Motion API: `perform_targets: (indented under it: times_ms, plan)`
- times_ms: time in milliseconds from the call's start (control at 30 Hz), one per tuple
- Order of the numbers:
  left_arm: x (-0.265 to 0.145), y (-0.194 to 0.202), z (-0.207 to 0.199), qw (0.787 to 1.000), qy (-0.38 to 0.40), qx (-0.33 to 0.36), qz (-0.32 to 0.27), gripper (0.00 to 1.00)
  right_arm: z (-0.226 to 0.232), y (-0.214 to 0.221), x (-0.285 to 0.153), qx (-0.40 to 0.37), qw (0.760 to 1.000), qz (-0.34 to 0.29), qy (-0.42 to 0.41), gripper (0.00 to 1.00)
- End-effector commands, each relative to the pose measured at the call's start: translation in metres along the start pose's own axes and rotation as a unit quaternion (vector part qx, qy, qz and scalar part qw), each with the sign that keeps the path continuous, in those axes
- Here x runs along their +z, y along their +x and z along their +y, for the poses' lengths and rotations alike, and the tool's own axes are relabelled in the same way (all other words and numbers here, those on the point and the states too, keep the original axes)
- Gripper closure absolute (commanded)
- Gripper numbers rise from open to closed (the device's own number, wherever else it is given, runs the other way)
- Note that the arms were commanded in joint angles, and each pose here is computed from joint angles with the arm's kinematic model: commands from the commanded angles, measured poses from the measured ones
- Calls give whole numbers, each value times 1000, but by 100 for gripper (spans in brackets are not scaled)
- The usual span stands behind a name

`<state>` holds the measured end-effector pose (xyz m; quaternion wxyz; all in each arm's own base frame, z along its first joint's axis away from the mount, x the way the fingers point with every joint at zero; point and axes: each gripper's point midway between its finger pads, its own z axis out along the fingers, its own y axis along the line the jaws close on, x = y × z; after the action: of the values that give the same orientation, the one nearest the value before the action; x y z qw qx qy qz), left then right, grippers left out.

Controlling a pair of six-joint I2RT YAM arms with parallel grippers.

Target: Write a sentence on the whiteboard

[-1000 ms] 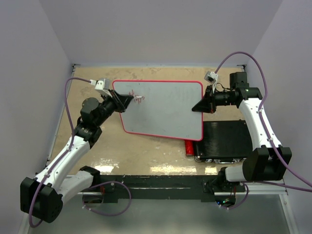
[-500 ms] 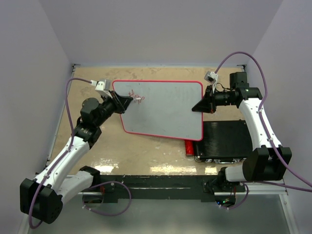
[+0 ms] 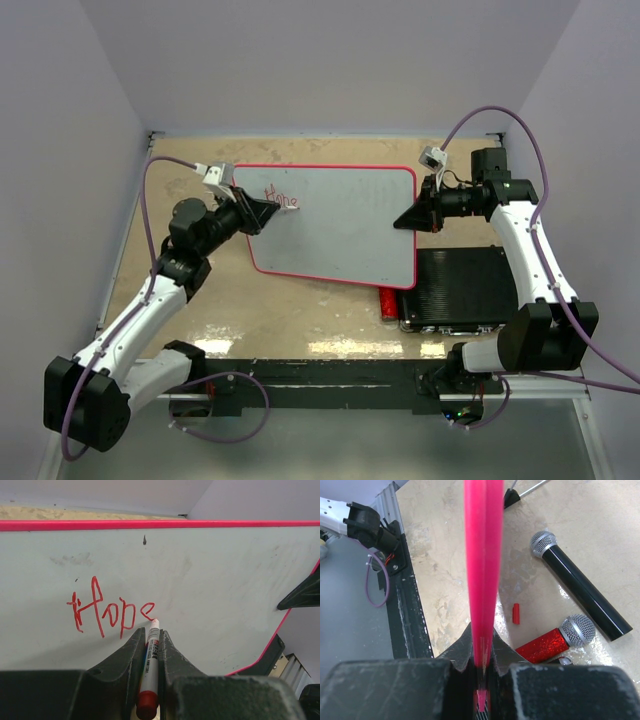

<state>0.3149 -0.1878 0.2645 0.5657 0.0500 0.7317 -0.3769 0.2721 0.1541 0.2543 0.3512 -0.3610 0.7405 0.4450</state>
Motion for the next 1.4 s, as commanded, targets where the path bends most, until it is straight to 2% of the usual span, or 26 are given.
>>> perform_targets:
  times_ms: [0,500,900,1367]
  plan:
    - [4,-14,-12,999,31,-2,-22,100,10,-13,-4,-52,998,-18,-5,100]
    - [-27,-62,-64,993,97,13,-67,100,10,-12,-3,-51,999,-17,-6,100]
    - [-16,-70,-65,990,99,5,-97,100,10,-13,-4,-52,998,-19,-2,100]
    - [-2,-53,-54,993,83,-6,-89,100,10,-13,-4,-53,998,-19,-1,100]
